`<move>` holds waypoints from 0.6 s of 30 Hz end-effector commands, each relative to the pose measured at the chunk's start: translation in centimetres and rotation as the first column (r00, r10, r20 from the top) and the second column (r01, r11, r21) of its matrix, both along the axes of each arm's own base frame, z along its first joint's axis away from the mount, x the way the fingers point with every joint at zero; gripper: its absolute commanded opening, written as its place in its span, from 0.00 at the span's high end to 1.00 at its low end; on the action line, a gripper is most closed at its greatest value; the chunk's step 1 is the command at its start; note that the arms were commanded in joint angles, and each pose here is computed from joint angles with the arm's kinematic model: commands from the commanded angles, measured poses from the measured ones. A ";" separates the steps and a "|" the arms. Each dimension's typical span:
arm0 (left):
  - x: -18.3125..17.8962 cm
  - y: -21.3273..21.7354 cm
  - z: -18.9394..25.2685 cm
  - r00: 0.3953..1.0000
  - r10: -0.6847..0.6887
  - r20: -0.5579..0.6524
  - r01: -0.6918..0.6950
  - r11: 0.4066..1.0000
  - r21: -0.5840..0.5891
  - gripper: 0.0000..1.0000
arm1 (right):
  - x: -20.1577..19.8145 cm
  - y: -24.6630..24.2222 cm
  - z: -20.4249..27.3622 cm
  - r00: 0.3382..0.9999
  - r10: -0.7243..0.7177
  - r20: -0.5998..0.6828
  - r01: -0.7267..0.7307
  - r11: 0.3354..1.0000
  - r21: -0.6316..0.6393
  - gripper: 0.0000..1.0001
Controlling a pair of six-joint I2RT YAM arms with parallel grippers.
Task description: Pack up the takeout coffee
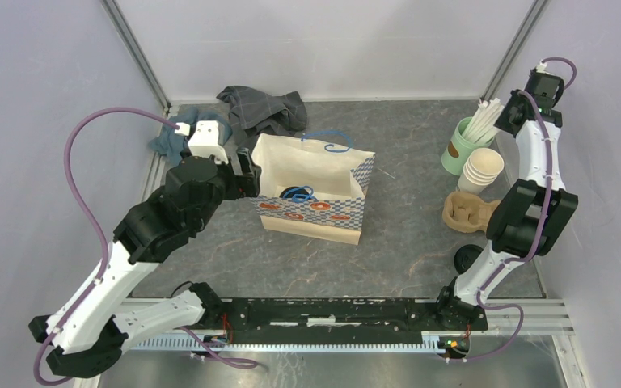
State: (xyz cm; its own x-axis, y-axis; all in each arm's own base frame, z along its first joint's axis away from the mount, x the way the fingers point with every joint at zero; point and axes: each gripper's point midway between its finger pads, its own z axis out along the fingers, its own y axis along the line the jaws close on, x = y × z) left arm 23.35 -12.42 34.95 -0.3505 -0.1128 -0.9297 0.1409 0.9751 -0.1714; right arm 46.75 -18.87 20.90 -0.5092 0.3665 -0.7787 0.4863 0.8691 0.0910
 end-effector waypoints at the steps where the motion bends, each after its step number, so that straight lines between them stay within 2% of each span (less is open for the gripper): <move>1: 0.4 0.3 2.0 0.998 0.006 0.058 -0.006 1.000 0.005 0.09 | 0.3 -0.5 1.3 0.998 -0.033 0.045 0.033 0.999 -0.008 0.73; 9: 0.4 0.2 2.1 0.998 0.007 0.060 -0.007 1.000 -0.006 0.09 | -0.5 -0.2 3.1 0.995 -0.060 0.083 0.060 0.998 0.001 0.79; 18: 0.1 0.3 2.4 0.998 0.001 0.065 0.000 1.000 -0.017 0.09 | -0.6 -0.3 7.5 0.983 -0.064 0.174 0.071 0.997 -0.032 0.87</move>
State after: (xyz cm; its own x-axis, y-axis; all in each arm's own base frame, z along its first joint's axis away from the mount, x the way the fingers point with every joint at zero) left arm 23.43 -12.51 34.91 -0.3525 -0.1107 -0.9292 0.1405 0.9755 -0.1696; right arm 46.23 -18.79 22.67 -0.4632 0.3891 -0.7962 0.5133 0.8502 0.1169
